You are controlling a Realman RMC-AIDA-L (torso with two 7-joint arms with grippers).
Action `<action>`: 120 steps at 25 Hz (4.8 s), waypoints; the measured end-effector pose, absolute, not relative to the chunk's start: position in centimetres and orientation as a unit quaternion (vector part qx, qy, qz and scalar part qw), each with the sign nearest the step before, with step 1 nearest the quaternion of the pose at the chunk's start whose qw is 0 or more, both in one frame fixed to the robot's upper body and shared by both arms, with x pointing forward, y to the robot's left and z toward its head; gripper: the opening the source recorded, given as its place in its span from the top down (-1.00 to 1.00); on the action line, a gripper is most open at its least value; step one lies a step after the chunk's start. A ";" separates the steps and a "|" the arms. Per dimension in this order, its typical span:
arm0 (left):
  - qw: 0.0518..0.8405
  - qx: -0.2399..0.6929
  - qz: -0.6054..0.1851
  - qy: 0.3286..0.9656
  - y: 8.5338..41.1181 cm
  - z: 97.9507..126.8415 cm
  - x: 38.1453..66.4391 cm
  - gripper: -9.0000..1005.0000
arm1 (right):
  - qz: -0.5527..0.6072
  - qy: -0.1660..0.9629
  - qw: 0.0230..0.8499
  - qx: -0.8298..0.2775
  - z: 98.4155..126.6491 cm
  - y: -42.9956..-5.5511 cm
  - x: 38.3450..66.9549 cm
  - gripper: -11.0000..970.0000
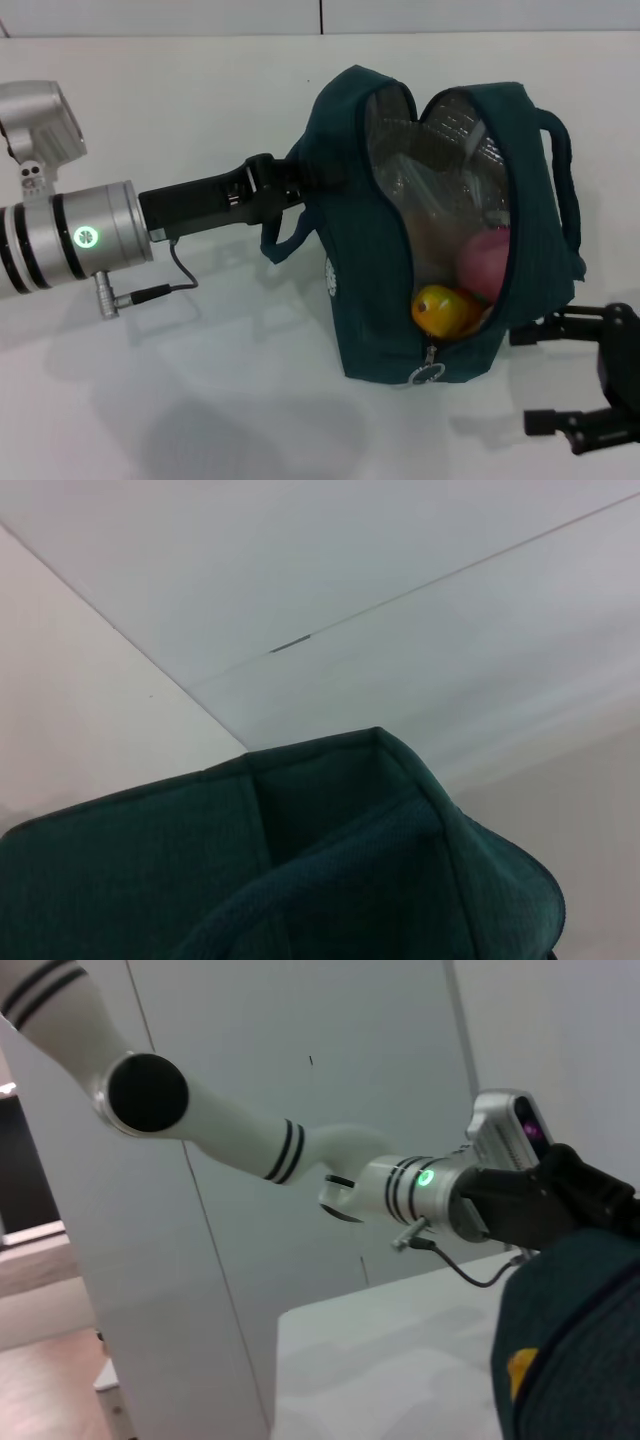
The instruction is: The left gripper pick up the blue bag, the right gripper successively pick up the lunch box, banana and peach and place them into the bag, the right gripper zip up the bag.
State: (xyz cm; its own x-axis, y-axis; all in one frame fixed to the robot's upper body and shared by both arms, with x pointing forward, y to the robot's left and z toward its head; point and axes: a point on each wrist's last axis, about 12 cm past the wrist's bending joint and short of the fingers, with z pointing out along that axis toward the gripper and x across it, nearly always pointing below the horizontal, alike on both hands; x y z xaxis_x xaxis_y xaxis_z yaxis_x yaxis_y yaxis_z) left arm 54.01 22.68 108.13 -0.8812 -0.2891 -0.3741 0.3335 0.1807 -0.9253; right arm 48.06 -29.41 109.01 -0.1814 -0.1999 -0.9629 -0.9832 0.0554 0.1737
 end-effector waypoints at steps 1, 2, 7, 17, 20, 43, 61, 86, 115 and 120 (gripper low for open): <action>0.245 0.015 -0.640 0.728 22.7 108.2 54.0 0.88 | 0.478 0.601 0.410 -0.493 109.0 -29.2 48.3 -0.72; 0.247 0.015 -0.641 0.727 22.7 108.2 54.1 0.88 | 0.475 0.600 0.411 -0.495 109.0 -29.0 48.5 -0.72; 0.255 0.018 -0.640 0.724 22.8 108.3 54.1 0.87 | 0.455 0.607 0.421 -0.497 109.2 -28.6 49.7 -0.72; 0.283 0.004 -0.641 0.713 22.9 108.3 54.5 0.87 | 0.426 0.620 0.433 -0.497 109.3 -28.3 51.0 -0.72; 0.289 -0.001 -0.642 0.710 23.0 108.2 54.5 0.87 | 0.439 0.614 0.407 -0.515 108.8 -27.8 50.3 -0.71; 0.295 -0.016 -0.642 0.707 22.9 108.0 54.6 0.87 | 0.450 0.613 0.421 -0.495 107.1 -25.0 50.7 -0.71; 0.304 -0.021 -0.644 0.702 23.0 107.8 54.4 0.87 | 0.494 0.545 0.443 -0.512 109.3 -21.1 51.8 -0.71; 0.310 -0.025 -0.645 0.698 23.4 108.0 54.5 0.87 | 0.455 0.546 0.542 -0.448 110.5 -24.0 52.4 -0.71; 0.313 -0.030 -0.645 0.696 23.5 107.9 54.5 0.87 | 0.415 0.614 0.481 -0.469 105.4 -26.0 49.0 -0.71; 0.312 -0.028 -0.646 0.696 23.4 108.0 54.5 0.87 | 0.418 0.624 0.481 -0.452 105.0 -25.1 49.7 -0.71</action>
